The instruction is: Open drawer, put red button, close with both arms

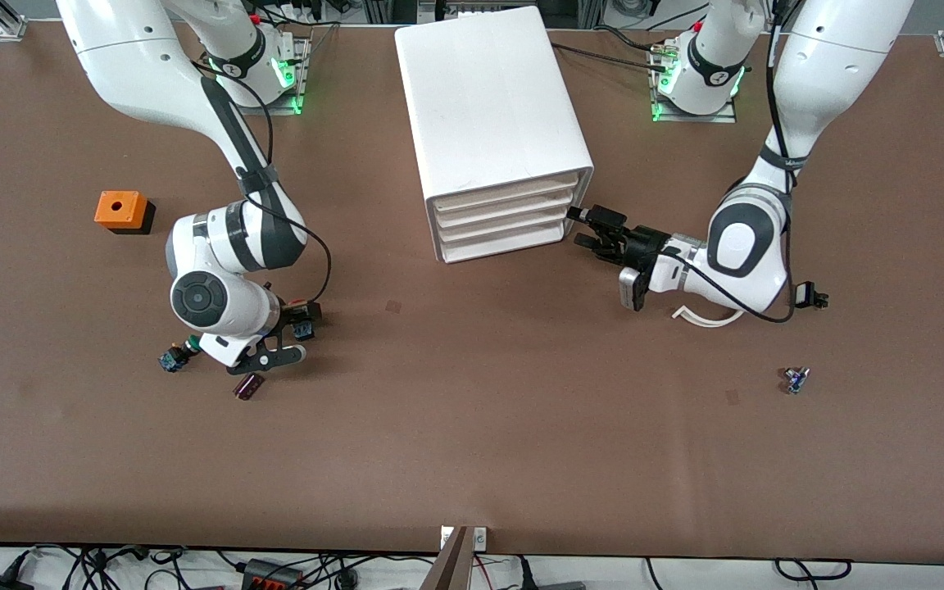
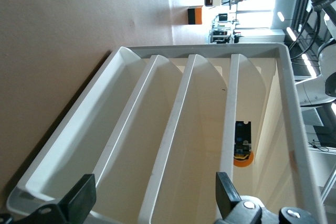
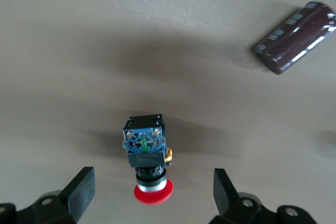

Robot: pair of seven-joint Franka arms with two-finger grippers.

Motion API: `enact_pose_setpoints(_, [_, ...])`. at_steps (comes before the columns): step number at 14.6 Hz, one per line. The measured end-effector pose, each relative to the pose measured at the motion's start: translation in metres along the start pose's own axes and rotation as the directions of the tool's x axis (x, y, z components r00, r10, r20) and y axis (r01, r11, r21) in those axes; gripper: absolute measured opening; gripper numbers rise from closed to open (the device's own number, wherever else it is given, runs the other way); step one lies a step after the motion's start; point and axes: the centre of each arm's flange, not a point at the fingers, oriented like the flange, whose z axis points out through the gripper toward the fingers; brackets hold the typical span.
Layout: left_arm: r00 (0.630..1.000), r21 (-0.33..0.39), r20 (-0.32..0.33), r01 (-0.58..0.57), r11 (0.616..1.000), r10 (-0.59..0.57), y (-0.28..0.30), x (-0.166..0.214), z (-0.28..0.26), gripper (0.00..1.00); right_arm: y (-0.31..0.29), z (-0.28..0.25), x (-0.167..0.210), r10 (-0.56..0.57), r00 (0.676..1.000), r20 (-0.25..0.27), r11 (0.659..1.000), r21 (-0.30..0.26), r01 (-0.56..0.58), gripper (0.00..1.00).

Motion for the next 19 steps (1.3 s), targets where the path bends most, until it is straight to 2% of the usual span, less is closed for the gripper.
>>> enact_pose_setpoints(3, [0.994,-0.106,-0.065,-0.092,0.990,0.085,-0.027,-0.004,0.035,0.98,-0.002,0.005,0.001,-0.003,1.000,0.005,1.000,-0.001,0.003,1.00])
enact_pose_setpoints(4, [0.993,-0.128,-0.071,-0.100,0.987,0.091,-0.036,-0.006,0.047,0.93,-0.002,0.006,0.001,-0.003,1.000,0.003,1.000,-0.001,0.003,1.00])
enact_pose_setpoints(5, [0.993,-0.143,-0.070,-0.103,0.984,0.093,-0.043,-0.008,0.056,0.81,-0.002,0.008,0.002,-0.004,1.000,-0.003,1.000,-0.001,0.004,1.00])
enact_pose_setpoints(8, [0.994,-0.167,-0.058,-0.102,0.981,0.094,-0.043,-0.010,0.066,0.51,-0.005,0.020,0.005,-0.010,1.000,-0.010,1.000,-0.003,0.010,1.00])
enact_pose_setpoints(9, [0.994,-0.171,-0.054,-0.102,0.980,0.094,-0.042,-0.011,0.069,0.51,-0.007,0.024,0.005,-0.014,1.000,-0.005,1.000,-0.003,0.014,1.00])
enact_pose_setpoints(11, [0.995,-0.183,-0.044,-0.096,0.978,0.090,-0.042,-0.014,0.074,0.44,-0.008,0.034,0.005,-0.018,1.000,0.005,1.000,-0.005,0.018,1.00])
enact_pose_setpoints(14, [0.996,-0.207,-0.032,-0.089,0.974,0.084,-0.041,-0.018,0.077,0.39,-0.009,0.041,0.005,-0.023,1.000,0.013,1.000,-0.006,0.023,1.00])
enact_pose_setpoints(16, [0.996,-0.234,-0.024,-0.089,0.968,0.086,-0.037,-0.019,0.078,0.19,-0.008,0.042,0.005,-0.030,0.999,0.014,1.000,-0.006,0.030,0.96])
enact_pose_setpoints(17, [0.996,-0.236,-0.025,-0.092,0.967,0.089,-0.036,-0.019,0.077,0.11,-0.008,0.042,0.005,-0.033,0.999,0.013,0.999,-0.006,0.033,0.91])
enact_pose_setpoints(19, [0.994,-0.227,-0.034,-0.107,0.968,0.102,-0.033,-0.012,0.073,0.11,-0.008,0.040,0.006,-0.035,0.999,0.010,0.999,-0.006,0.035,0.67])
